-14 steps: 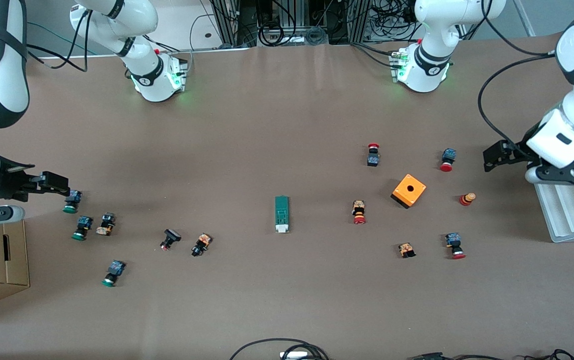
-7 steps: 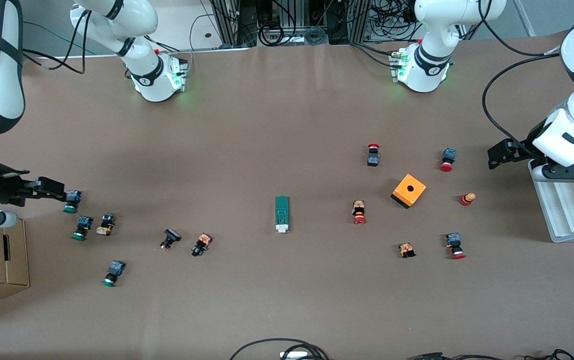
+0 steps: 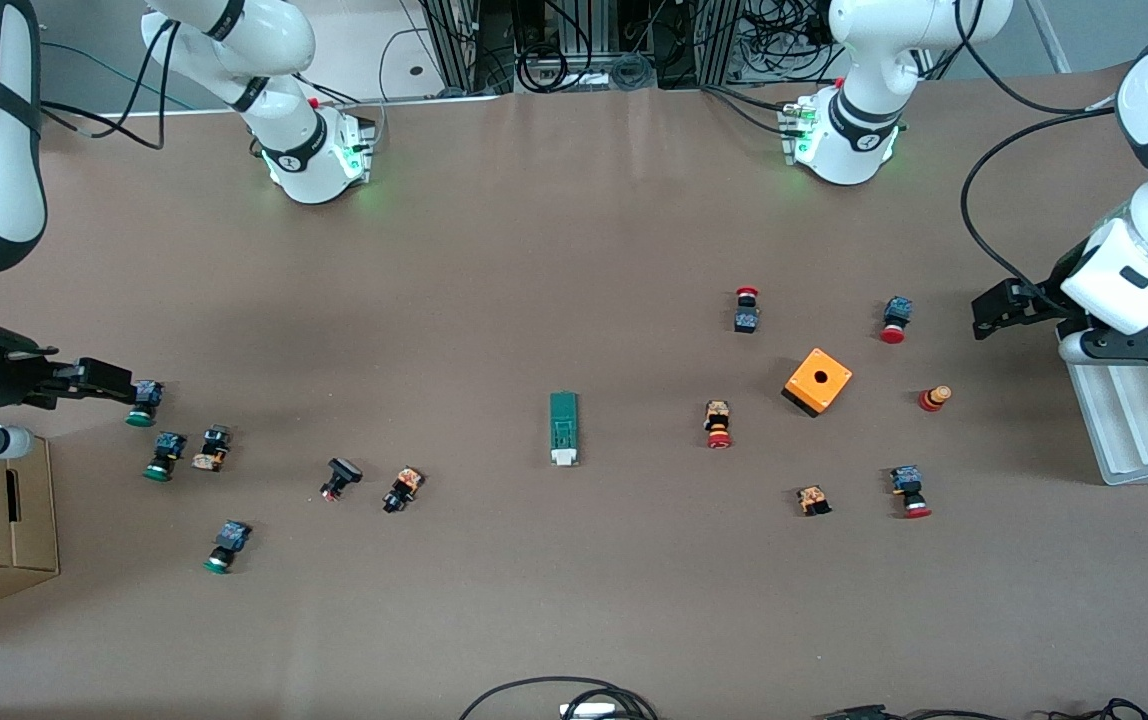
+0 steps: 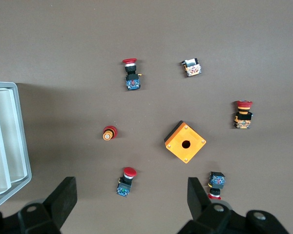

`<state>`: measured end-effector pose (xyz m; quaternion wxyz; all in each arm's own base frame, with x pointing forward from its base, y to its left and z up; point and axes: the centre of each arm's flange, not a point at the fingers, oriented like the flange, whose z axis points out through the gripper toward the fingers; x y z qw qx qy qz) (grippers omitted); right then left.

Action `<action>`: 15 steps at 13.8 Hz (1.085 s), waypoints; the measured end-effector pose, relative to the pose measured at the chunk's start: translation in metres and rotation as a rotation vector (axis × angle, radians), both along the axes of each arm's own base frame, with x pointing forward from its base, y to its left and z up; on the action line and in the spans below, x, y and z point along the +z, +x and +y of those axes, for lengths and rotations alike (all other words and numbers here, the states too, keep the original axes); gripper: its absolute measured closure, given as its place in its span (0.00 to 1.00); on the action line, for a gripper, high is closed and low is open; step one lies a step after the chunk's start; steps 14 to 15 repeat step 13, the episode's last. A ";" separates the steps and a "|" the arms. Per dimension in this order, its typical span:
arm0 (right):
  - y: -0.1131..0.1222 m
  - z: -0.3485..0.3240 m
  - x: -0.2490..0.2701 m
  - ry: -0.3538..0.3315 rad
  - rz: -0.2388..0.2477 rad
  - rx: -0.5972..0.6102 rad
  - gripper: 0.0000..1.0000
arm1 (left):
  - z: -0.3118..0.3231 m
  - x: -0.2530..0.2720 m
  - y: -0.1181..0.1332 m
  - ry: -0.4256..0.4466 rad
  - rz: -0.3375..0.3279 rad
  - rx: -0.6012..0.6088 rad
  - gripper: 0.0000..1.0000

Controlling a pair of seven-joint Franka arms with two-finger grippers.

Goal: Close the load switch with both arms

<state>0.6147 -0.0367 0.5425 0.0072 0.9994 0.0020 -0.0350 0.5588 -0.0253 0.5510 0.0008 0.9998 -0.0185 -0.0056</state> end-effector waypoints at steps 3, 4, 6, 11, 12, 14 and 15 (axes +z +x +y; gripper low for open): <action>0.000 0.001 0.000 0.000 0.000 0.002 0.00 | -0.001 0.002 0.000 0.000 -0.005 -0.002 0.00; 0.000 0.002 0.000 0.001 0.000 0.004 0.00 | -0.002 0.003 0.001 0.000 -0.006 -0.003 0.00; 0.000 0.004 0.000 0.001 0.000 0.006 0.00 | -0.003 0.004 0.001 0.000 -0.009 -0.004 0.00; 0.001 0.006 -0.001 0.003 0.001 0.010 0.00 | -0.005 0.005 0.001 0.000 -0.010 -0.009 0.00; 0.001 0.006 -0.001 0.003 0.001 0.010 0.00 | -0.005 0.005 0.001 0.000 -0.010 -0.009 0.00; 0.001 0.006 -0.002 0.003 0.002 0.010 0.00 | -0.005 0.005 0.001 0.000 -0.010 -0.009 0.00; 0.001 0.006 -0.002 0.003 0.002 0.010 0.00 | -0.005 0.005 0.001 0.000 -0.010 -0.009 0.00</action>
